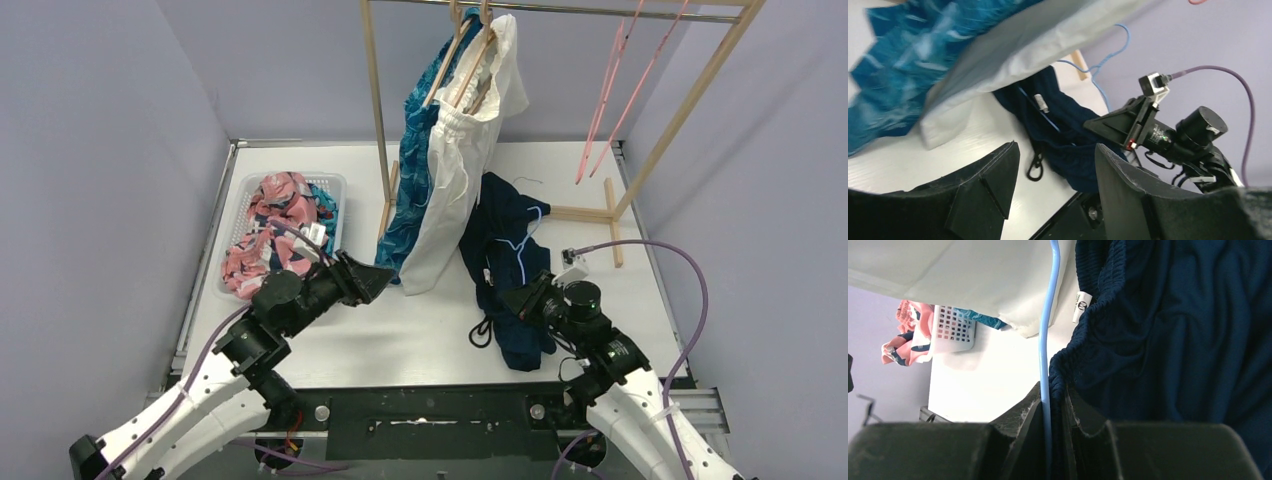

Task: Remove the shorts from the hanger
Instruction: Pick up the hanger from the clothes rod, then remove the shorts from the hanger.

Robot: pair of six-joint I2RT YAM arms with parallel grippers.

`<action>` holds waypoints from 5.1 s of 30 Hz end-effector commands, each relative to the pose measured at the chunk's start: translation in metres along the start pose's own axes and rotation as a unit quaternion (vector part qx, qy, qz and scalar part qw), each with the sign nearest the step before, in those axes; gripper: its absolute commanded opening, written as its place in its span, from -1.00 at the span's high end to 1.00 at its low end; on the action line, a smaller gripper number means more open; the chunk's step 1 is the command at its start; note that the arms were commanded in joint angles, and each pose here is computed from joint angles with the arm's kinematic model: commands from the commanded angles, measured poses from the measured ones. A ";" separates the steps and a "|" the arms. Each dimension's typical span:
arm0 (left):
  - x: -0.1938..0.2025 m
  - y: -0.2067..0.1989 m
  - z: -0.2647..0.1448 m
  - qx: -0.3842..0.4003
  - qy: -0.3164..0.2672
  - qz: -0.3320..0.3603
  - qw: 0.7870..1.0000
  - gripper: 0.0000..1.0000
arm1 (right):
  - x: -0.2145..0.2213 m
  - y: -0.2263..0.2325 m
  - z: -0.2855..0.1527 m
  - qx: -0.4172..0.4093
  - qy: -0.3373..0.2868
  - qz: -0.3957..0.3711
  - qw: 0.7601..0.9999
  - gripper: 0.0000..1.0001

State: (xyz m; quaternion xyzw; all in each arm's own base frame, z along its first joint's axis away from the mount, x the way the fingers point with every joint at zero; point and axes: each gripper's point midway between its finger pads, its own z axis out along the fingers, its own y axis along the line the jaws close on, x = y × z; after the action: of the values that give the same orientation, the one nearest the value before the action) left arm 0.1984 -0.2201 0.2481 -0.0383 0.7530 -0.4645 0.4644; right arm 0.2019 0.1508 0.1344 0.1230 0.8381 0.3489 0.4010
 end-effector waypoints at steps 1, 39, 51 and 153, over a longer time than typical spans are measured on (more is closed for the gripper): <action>0.001 -0.052 0.022 0.100 -0.013 -0.012 0.995 -0.12 | -0.022 0.014 -0.008 -0.016 -0.044 -0.012 0.999 1.00; 0.140 -0.105 0.166 0.112 0.149 -0.064 0.980 0.45 | 0.017 0.059 -0.012 -0.185 0.030 -0.111 0.976 0.95; 0.128 -0.125 0.167 0.138 0.157 0.006 0.978 1.00 | 0.005 0.071 -0.021 -0.166 0.050 -0.130 0.976 0.08; 0.242 -0.096 0.033 0.216 0.473 0.162 0.838 1.00 | -0.222 0.042 -0.022 0.214 -0.306 -0.038 0.927 1.00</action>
State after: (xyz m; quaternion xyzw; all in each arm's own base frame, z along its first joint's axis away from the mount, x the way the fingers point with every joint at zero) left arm 0.0699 -0.4307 0.1472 0.3889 0.7672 -0.4901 0.1412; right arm 0.3015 0.0753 0.2447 0.2386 0.7958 0.0861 0.5499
